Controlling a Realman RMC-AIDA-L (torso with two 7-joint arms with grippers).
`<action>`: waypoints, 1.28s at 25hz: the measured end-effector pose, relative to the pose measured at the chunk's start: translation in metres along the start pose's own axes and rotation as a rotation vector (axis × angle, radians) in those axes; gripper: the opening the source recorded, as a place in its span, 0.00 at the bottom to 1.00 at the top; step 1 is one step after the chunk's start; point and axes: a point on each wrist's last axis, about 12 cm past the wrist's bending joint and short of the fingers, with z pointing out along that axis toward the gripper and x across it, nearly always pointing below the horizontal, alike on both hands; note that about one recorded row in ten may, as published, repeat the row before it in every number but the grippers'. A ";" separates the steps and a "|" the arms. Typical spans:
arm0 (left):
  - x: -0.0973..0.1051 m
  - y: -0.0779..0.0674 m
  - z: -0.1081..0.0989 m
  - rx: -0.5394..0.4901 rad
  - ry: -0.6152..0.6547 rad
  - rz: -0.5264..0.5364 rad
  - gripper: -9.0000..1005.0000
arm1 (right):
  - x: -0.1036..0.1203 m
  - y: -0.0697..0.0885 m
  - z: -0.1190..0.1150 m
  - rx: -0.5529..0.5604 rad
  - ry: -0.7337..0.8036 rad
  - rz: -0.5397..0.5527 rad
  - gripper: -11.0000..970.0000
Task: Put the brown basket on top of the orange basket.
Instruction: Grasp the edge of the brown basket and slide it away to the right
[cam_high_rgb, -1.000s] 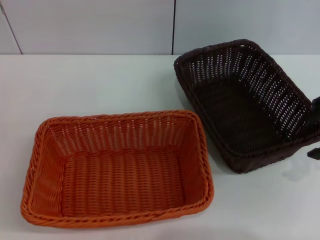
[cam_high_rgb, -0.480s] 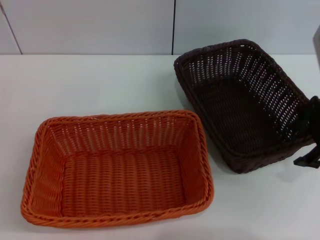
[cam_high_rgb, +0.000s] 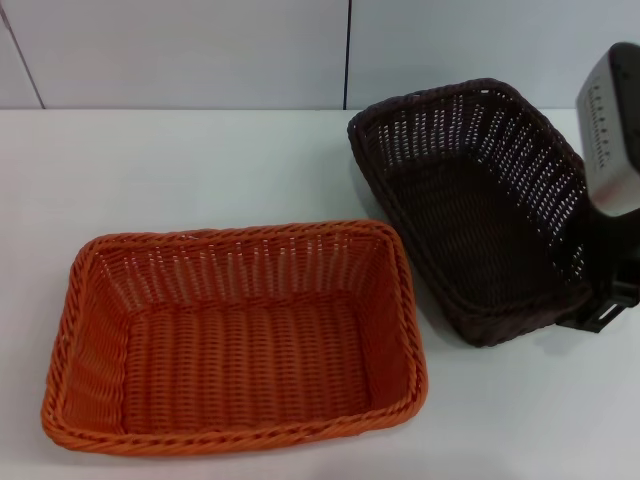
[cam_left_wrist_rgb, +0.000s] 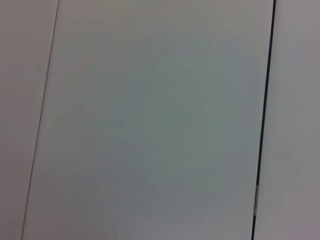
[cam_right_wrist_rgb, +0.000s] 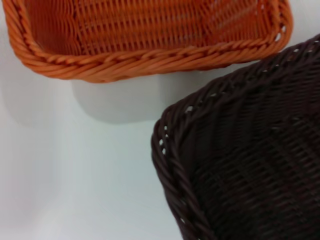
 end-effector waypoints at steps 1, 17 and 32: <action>0.000 0.000 0.000 0.000 0.000 0.000 0.78 | 0.000 0.000 0.000 0.000 0.000 0.000 0.84; 0.002 0.004 -0.002 -0.012 0.010 0.008 0.78 | -0.011 -0.001 0.030 0.019 -0.003 -0.017 0.78; 0.002 0.004 -0.002 -0.010 0.012 0.009 0.78 | -0.010 0.005 0.027 0.015 0.037 -0.060 0.39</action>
